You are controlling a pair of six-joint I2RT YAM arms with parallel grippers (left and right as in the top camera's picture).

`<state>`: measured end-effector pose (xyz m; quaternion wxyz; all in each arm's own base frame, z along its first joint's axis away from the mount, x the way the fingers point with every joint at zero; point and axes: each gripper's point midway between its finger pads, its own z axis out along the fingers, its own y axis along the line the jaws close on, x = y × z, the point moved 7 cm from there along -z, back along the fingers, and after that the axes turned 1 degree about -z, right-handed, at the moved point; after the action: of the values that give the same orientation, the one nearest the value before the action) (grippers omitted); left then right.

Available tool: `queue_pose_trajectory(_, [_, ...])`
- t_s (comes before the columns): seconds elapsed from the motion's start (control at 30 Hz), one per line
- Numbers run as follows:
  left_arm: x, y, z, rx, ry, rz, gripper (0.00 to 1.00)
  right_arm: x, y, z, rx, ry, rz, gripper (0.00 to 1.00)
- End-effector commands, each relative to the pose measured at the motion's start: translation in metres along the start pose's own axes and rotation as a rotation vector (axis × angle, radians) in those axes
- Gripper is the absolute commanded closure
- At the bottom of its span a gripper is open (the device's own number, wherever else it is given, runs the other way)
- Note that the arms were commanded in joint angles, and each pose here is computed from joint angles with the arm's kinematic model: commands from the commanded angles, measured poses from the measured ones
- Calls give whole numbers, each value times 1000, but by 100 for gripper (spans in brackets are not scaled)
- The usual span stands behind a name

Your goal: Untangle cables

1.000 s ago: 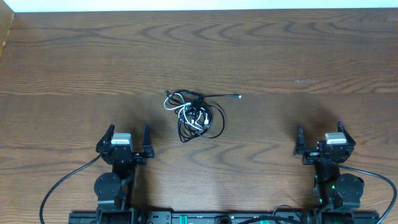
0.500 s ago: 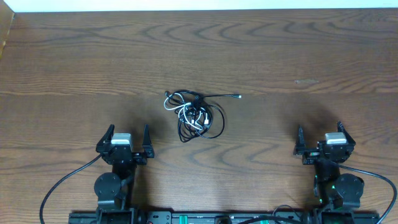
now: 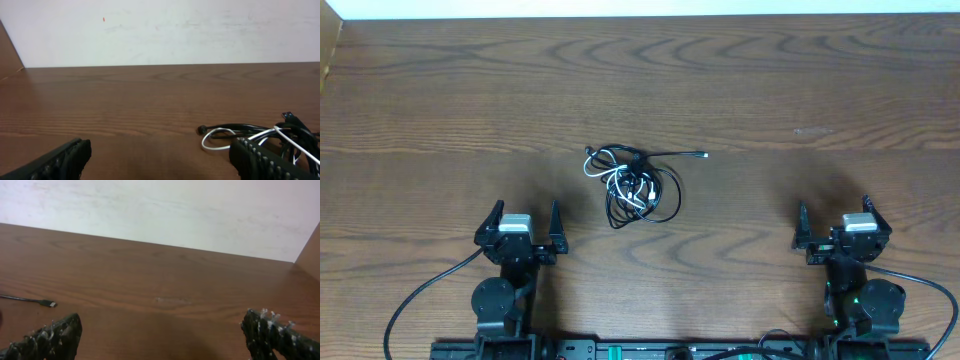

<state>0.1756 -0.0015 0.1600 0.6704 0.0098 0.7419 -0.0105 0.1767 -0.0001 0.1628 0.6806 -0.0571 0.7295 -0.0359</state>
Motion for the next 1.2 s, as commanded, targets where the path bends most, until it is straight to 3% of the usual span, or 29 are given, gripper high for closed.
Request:
queue_pose_trajectory(0.0, [11, -2, 0, 20, 46, 15, 6, 0, 0, 0, -3, 0, -11, 1])
queue_pose_trajectory(1.17, [11, -10, 0, 62, 46, 20, 6, 0, 0, 0, -3, 0, -11, 1])
